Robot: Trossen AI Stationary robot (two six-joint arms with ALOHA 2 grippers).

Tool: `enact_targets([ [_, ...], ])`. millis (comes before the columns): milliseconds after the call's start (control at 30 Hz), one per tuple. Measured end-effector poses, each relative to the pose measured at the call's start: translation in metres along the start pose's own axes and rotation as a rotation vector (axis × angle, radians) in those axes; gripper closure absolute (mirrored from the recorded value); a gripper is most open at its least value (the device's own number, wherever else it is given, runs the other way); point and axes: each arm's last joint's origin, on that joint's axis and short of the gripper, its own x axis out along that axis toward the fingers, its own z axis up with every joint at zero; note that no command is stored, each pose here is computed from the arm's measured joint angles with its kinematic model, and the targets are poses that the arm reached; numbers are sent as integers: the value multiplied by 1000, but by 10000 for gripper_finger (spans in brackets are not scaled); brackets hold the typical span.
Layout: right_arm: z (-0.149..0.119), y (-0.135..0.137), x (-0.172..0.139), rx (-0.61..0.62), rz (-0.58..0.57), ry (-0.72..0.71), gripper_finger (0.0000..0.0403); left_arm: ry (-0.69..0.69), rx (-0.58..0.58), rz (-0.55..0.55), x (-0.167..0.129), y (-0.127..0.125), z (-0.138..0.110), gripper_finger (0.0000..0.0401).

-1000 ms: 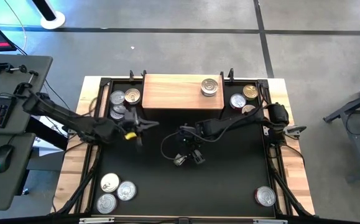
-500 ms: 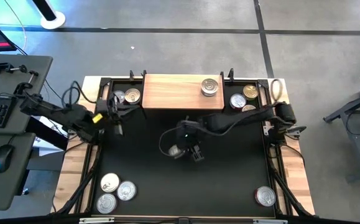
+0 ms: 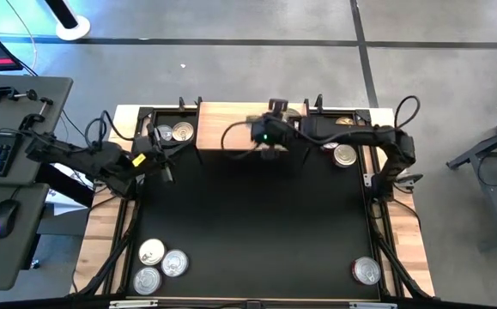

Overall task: Stack canned seafood by type on shelf
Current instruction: Put the bottom green tuna can on the shelf

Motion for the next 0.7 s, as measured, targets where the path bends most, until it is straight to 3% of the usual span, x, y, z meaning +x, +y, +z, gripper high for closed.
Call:
enact_targets([
  [267,-10,-5,35,-17,-16,122,275,11,-18,8,1,1,-1,401],
  [433,-13,4,51,-101,-55,210,274,9,-22,8,0,1,-1,401],
  [700,-18,9,51,-104,-66,268,274,9,-23,7,0,1,-1,401],
])
